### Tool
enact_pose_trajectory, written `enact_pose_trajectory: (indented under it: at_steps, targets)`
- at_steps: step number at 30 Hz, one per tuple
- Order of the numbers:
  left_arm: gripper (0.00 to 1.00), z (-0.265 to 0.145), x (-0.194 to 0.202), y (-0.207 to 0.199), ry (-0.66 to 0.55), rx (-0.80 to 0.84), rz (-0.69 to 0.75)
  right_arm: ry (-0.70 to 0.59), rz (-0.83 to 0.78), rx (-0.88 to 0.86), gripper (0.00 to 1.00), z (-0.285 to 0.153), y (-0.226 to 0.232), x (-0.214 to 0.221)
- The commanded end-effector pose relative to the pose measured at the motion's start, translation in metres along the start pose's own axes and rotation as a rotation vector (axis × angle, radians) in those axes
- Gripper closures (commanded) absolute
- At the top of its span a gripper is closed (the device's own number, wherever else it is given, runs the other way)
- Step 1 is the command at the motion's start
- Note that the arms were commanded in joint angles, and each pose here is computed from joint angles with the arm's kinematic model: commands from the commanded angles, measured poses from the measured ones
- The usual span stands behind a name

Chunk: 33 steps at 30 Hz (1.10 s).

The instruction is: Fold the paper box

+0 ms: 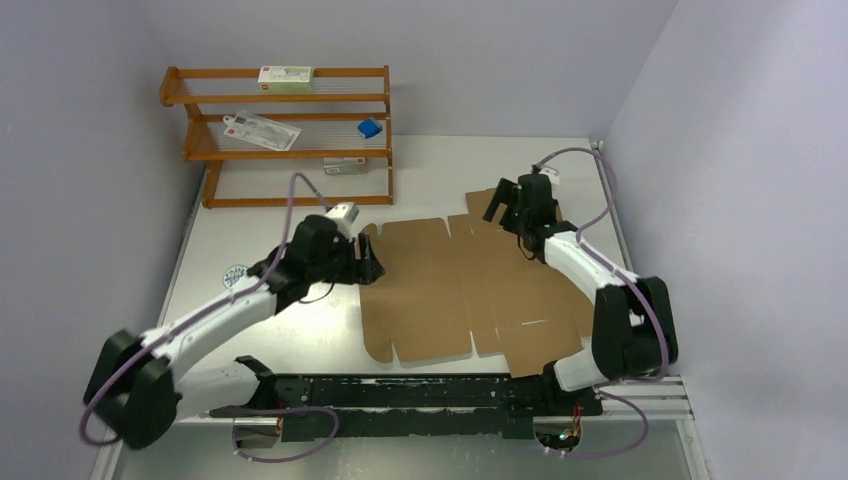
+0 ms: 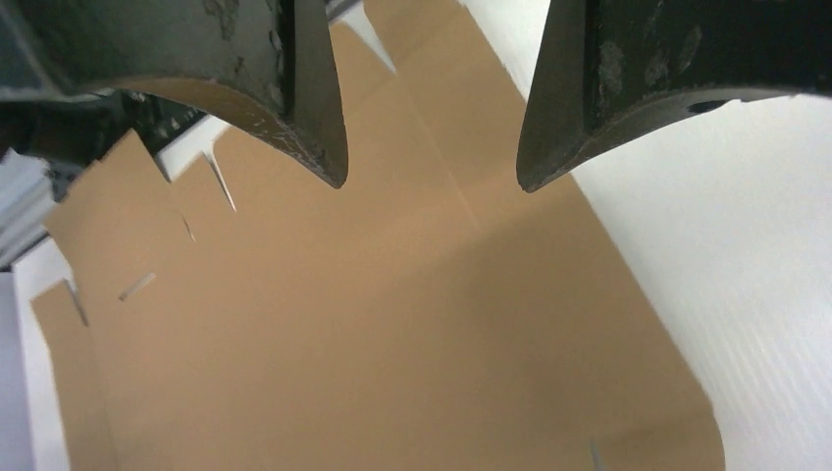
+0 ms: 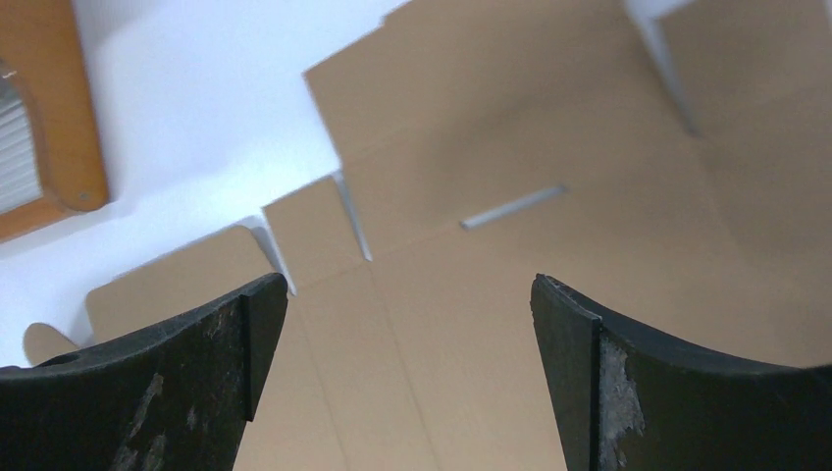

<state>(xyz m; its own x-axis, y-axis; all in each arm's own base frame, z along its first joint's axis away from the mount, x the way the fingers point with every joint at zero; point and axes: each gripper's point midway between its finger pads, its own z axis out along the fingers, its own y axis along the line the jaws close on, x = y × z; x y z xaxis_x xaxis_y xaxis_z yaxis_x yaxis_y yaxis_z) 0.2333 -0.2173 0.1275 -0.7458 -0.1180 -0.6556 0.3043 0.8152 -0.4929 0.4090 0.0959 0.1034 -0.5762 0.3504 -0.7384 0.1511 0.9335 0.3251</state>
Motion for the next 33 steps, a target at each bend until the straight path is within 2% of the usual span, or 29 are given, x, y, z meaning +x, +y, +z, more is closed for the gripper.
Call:
enact_pose_trajectory:
  at_steps: [1,5,11,14,20,33]
  targets:
    - [0.32,0.033,-0.037,-0.008,-0.027,-0.014,0.174,0.037,0.010,0.324,0.00,-0.039,-0.071,0.022]
    - [0.31,0.069,-0.057,-0.012,-0.007,-0.027,0.222,0.038,0.057,0.483,0.00,-0.072,-0.106,0.038]
    - [0.30,0.115,-0.054,-0.008,0.076,-0.033,0.250,0.011,0.157,0.605,0.00,-0.096,-0.146,0.056]
    - [0.27,0.126,-0.039,-0.007,0.125,-0.014,0.250,0.029,0.221,0.581,0.00,-0.089,-0.153,0.067]
    - [0.27,0.132,-0.008,0.009,0.210,-0.043,0.254,0.041,0.243,0.513,0.00,-0.066,-0.145,0.068]
    - [0.28,0.110,0.050,0.020,0.311,-0.008,0.185,0.096,0.241,0.297,0.00,0.003,-0.103,0.059]
